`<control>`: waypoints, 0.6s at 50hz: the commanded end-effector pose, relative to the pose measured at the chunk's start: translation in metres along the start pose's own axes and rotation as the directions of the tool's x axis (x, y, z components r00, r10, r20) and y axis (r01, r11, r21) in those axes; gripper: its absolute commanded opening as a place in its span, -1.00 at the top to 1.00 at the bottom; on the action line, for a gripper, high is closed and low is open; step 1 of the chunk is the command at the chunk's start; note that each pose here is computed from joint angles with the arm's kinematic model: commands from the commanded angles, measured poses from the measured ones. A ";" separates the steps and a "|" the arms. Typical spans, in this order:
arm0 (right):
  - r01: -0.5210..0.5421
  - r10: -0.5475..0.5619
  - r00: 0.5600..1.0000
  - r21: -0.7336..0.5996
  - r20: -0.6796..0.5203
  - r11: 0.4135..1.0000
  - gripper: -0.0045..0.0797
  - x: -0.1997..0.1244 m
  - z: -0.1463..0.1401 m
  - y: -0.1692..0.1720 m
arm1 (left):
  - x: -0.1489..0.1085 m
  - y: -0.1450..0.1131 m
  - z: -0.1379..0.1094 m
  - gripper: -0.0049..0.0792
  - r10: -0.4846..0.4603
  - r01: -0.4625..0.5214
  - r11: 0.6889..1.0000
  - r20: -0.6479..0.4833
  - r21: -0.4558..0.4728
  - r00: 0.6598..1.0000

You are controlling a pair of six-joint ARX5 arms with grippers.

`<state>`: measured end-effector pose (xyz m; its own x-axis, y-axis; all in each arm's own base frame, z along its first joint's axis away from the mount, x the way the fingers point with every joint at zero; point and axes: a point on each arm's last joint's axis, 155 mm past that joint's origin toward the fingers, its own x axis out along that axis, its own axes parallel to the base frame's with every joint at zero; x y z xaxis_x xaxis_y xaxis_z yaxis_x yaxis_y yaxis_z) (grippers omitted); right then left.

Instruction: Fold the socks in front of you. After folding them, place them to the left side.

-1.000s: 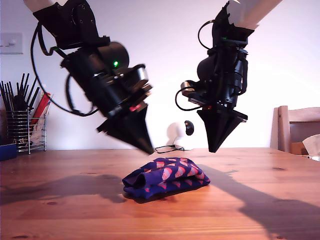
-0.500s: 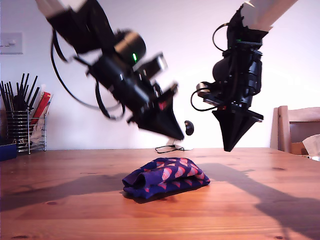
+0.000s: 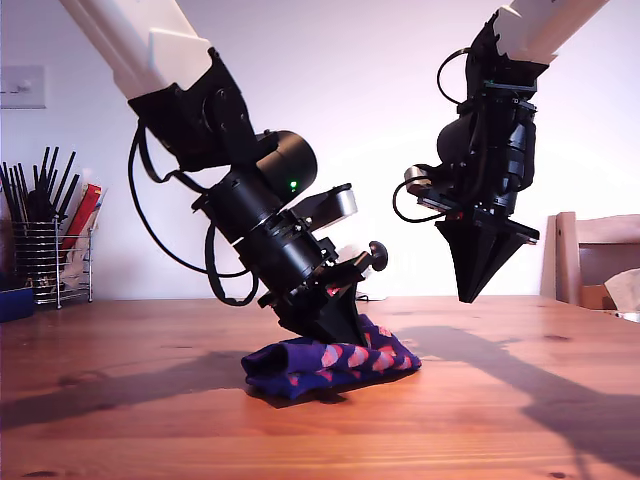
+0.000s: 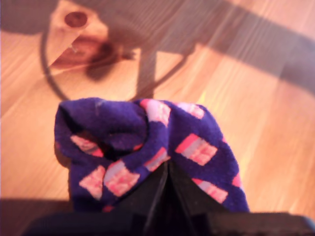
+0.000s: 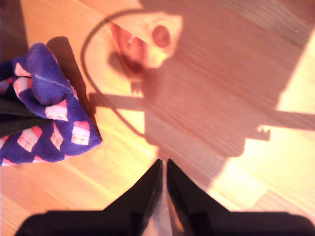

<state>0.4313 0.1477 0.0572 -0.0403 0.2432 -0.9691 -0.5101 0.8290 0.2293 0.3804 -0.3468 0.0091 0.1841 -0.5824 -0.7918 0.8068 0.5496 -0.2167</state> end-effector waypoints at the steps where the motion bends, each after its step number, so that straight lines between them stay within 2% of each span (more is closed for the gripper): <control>1: -0.001 0.001 1.000 -0.008 0.007 1.000 0.92 -0.004 0.000 0.003 | 0.006 0.022 -0.033 0.93 0.033 -0.037 0.998 -0.083 -0.046 0.996; 15: -0.002 0.002 1.000 -0.008 0.007 1.000 0.92 -0.004 0.000 0.003 | -0.018 0.079 -0.061 0.93 0.111 -0.132 0.980 -0.142 -0.150 0.984; 30: 0.003 -0.003 1.000 -0.012 0.024 1.000 0.92 -0.004 0.005 0.002 | -0.051 0.132 -0.108 0.93 0.185 -0.251 0.934 -0.257 -0.254 0.949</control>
<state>0.4338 0.1484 0.0573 -0.0303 0.2459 -0.9688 -0.5124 0.8284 0.2263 0.4412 -0.2085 0.0054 0.2839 -0.3863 -0.8776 0.6070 0.7810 -0.1473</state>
